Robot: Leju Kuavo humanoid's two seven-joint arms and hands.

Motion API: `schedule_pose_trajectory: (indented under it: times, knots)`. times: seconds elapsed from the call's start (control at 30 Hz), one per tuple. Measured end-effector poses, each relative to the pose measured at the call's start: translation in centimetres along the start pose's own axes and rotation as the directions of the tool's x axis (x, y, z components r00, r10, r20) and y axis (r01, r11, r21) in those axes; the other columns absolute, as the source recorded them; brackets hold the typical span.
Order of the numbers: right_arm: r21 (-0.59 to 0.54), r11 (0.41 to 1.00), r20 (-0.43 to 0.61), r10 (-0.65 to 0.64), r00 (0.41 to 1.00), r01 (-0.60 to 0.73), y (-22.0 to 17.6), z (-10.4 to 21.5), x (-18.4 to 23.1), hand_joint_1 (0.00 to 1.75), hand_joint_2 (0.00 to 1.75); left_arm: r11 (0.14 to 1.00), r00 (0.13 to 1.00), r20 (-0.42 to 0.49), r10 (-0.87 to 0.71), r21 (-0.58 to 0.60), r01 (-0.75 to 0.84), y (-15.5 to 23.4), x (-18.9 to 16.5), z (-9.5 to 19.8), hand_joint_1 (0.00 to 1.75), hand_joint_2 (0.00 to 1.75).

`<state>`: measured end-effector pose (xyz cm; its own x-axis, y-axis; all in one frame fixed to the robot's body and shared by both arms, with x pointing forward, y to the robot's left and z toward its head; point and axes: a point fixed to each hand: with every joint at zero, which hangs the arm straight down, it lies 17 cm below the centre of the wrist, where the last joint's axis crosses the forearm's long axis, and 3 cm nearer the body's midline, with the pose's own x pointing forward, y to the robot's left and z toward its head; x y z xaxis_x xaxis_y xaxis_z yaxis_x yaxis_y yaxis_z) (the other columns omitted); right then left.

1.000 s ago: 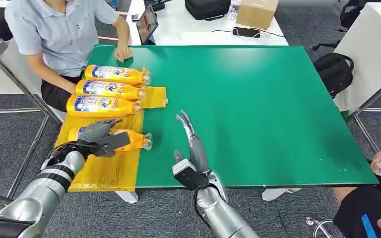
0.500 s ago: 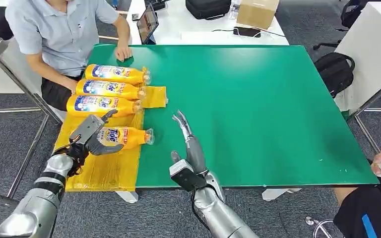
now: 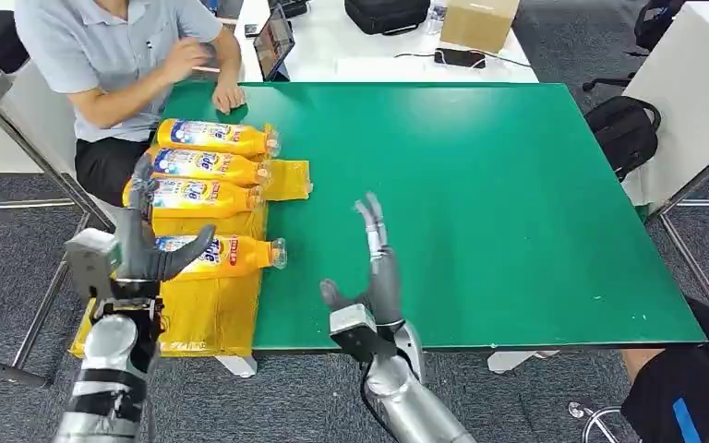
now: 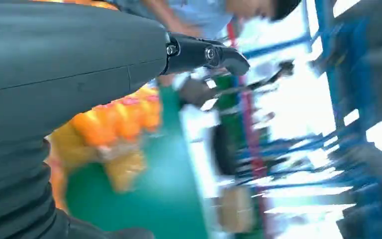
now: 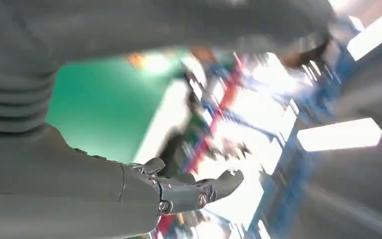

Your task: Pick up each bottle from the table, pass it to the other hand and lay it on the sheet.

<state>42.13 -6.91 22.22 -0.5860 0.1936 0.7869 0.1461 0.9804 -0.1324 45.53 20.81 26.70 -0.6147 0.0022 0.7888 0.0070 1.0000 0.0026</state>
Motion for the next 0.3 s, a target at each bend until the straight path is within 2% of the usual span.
schedule_pose_trajectory:
  times: [0.1, 0.17, 0.3]
  knots:
    - [-0.083, 0.997, 0.080, 0.014, 0.997, -0.007, -2.6, -0.6, 3.3, 0.00, 1.75, 0.992, 0.996, 0.054, 0.068, 0.104, -0.073, 0.1, 2.2, 1.4, 0.00, 1.75]
    - [-0.130, 0.991, 0.102, 0.023, 0.995, -0.009, -4.1, -0.6, 4.6, 0.00, 1.75, 0.984, 0.993, 0.056, 0.105, 0.138, -0.112, -0.3, 2.9, 2.4, 0.00, 1.75]
    - [-0.214, 0.977, 0.074, 0.001, 0.997, 0.015, -6.8, 0.1, 4.9, 0.00, 1.75, 0.977, 0.989, 0.025, 0.148, 0.152, -0.150, -2.0, 3.2, 4.2, 0.00, 1.75]
